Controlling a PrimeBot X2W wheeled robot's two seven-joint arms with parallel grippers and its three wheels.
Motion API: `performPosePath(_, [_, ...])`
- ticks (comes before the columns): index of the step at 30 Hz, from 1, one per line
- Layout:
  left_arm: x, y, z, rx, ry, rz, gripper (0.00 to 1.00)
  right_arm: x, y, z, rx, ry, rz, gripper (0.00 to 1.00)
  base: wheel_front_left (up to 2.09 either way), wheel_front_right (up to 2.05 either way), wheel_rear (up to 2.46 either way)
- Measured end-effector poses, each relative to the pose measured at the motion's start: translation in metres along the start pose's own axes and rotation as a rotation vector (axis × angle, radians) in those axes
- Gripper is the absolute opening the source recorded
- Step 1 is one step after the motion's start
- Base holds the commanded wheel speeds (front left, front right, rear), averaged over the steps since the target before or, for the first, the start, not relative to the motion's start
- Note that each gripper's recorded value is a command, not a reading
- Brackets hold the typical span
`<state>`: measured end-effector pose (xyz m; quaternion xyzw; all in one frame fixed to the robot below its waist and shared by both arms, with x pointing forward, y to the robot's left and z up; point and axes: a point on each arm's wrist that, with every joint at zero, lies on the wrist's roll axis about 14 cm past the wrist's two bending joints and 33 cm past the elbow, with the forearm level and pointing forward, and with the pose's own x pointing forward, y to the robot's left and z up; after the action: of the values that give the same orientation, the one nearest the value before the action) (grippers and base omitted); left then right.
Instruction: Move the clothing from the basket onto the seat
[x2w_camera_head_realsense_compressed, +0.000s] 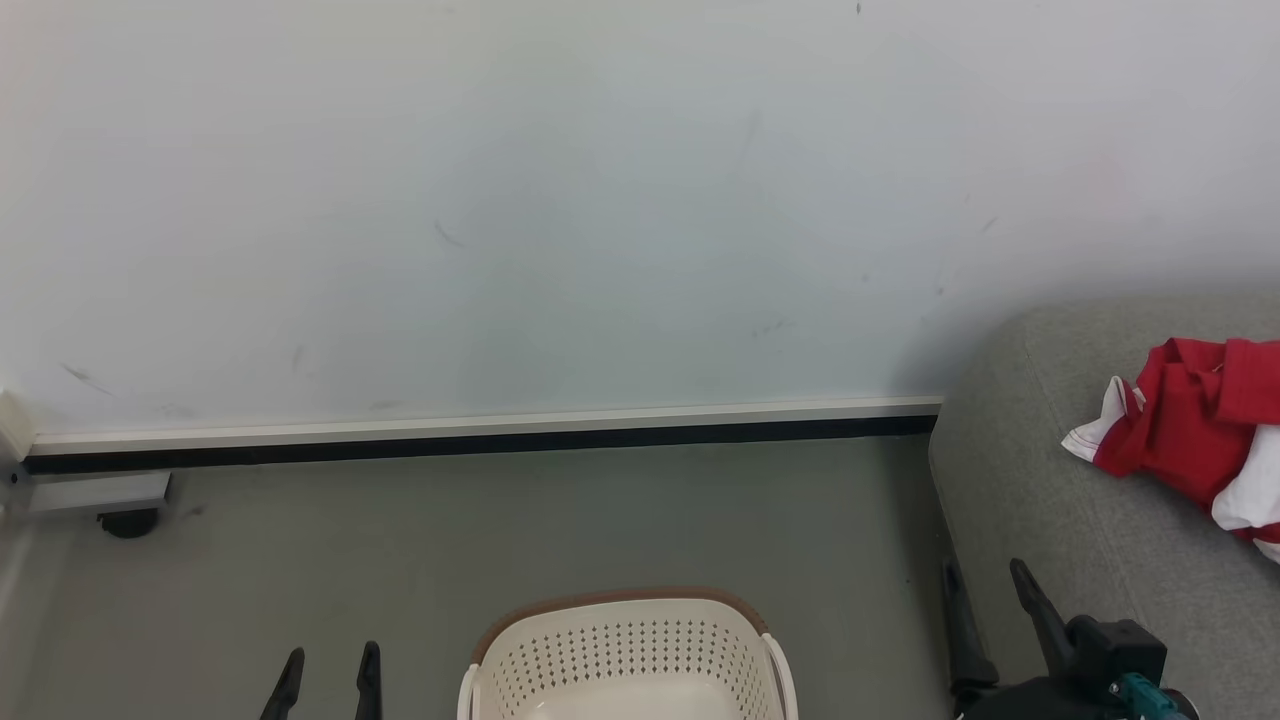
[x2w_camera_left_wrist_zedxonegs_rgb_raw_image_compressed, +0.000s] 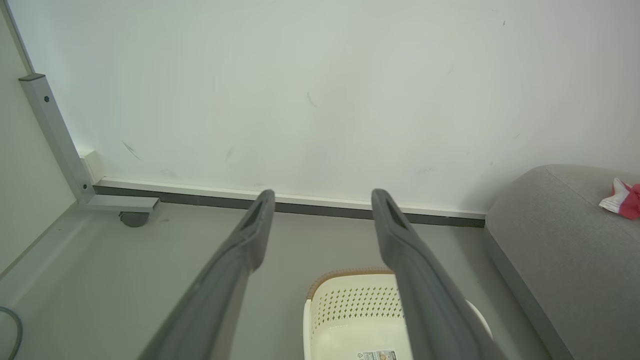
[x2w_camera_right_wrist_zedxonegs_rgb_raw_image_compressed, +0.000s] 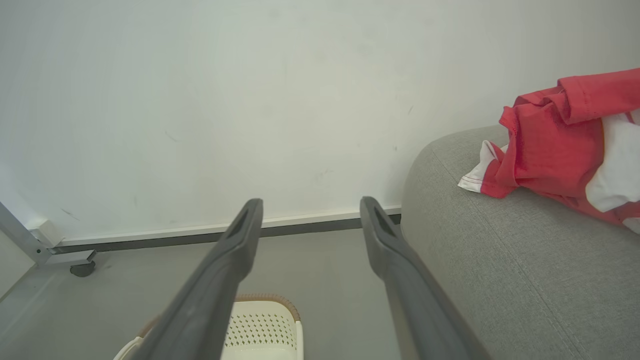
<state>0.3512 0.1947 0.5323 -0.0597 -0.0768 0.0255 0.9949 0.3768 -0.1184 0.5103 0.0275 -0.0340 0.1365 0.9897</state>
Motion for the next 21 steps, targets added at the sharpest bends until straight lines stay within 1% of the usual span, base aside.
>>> performPosePath(3, [0.000,0.000,-0.001,0.001,0.002,0.003,1.00,0.002,-0.002,0.001,0.002,-0.001,0.005,1.00,0.00,0.00,0.00])
performPosePath(4, [0.000,0.001,-0.001,0.001,0.003,0.003,0.00,0.002,-0.003,0.001,0.003,0.001,0.007,0.00,0.00,0.00,0.00])
performPosePath(12, [-0.011,0.002,-0.030,-0.021,0.103,0.022,0.00,-0.020,-0.004,-0.039,0.046,0.122,-0.021,0.00,0.00,0.00,0.00])
performPosePath(21, [-0.011,0.007,-0.039,-0.188,0.160,0.060,0.00,-0.020,-0.018,-0.034,0.219,0.103,-0.100,0.00,0.00,0.00,0.00])
